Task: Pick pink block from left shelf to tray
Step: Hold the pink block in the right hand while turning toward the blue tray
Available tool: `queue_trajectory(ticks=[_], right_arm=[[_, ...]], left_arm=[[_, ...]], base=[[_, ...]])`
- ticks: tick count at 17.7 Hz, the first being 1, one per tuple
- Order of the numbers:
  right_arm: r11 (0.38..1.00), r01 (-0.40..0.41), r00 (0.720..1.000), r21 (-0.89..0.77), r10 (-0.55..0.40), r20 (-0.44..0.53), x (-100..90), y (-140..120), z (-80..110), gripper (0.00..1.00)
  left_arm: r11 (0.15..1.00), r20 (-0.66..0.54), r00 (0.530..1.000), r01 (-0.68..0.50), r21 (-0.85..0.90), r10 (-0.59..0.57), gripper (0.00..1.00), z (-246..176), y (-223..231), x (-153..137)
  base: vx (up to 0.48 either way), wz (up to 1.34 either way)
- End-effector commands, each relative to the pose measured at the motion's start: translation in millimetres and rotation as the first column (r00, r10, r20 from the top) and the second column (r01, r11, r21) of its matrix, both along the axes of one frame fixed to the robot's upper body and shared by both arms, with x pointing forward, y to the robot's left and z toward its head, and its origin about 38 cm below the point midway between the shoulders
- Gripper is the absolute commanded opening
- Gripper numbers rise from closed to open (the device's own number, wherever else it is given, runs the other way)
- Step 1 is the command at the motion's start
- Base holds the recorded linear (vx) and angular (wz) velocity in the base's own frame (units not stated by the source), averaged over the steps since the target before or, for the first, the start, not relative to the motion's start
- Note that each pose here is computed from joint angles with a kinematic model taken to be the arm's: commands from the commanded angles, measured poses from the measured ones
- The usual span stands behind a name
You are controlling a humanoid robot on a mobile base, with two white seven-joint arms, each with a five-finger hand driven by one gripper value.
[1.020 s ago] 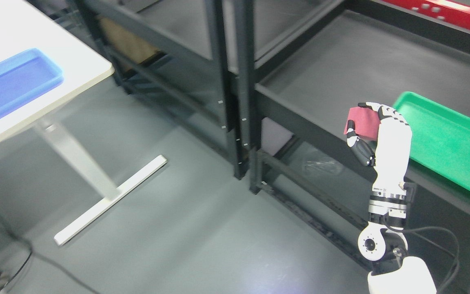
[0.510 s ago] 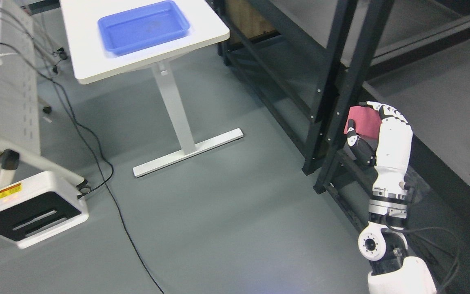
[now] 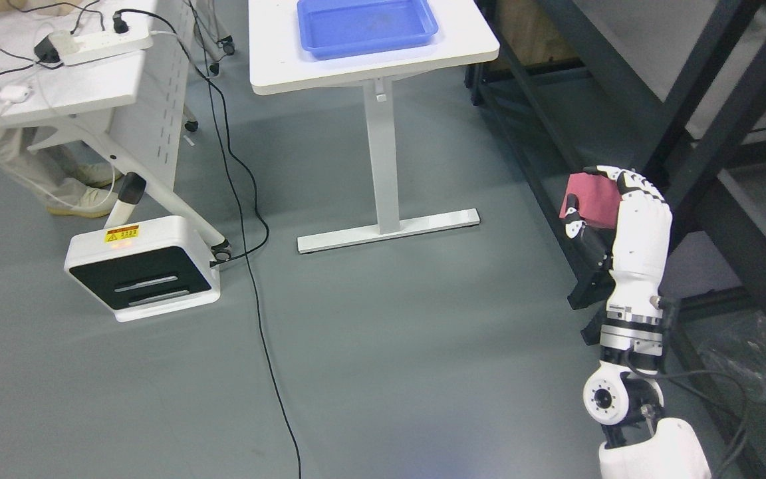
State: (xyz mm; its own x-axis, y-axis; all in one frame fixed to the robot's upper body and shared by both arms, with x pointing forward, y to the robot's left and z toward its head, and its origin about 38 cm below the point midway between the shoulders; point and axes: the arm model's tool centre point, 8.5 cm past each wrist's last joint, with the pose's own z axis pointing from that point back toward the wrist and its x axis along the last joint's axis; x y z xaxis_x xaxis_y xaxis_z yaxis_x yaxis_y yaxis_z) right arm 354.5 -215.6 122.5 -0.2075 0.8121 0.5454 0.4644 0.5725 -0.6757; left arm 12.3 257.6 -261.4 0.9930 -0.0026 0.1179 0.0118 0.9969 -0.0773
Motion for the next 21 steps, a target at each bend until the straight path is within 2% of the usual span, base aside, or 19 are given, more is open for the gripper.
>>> queue_trajectory(ticks=[1, 13, 21], right_arm=[[1.0, 0.0, 1.0, -0.017, 0.0, -0.022, -6.1, -4.8, -7.9, 0.04], [1.0, -0.014, 1.0, -0.017, 0.014, -0.024, -6.4, 0.1, -8.4, 0.04], [1.0, -0.025, 0.999, -0.016, 0.024, -0.025, -6.7, 3.9, -8.8, 0.04]], left_arm=[[1.0, -0.002, 1.0, 0.0, 0.015, 0.0, 1.0, 0.5, 10.5, -6.9], [1.0, -0.002, 1.0, 0.0, 0.015, 0.0, 1.0, 0.5, 10.5, -6.9], [1.0, -0.002, 1.0, 0.0, 0.015, 0.0, 1.0, 0.5, 10.5, -6.9]], base=[[-0.003, 0.31], [0.037, 0.25], [0.16, 0.12]])
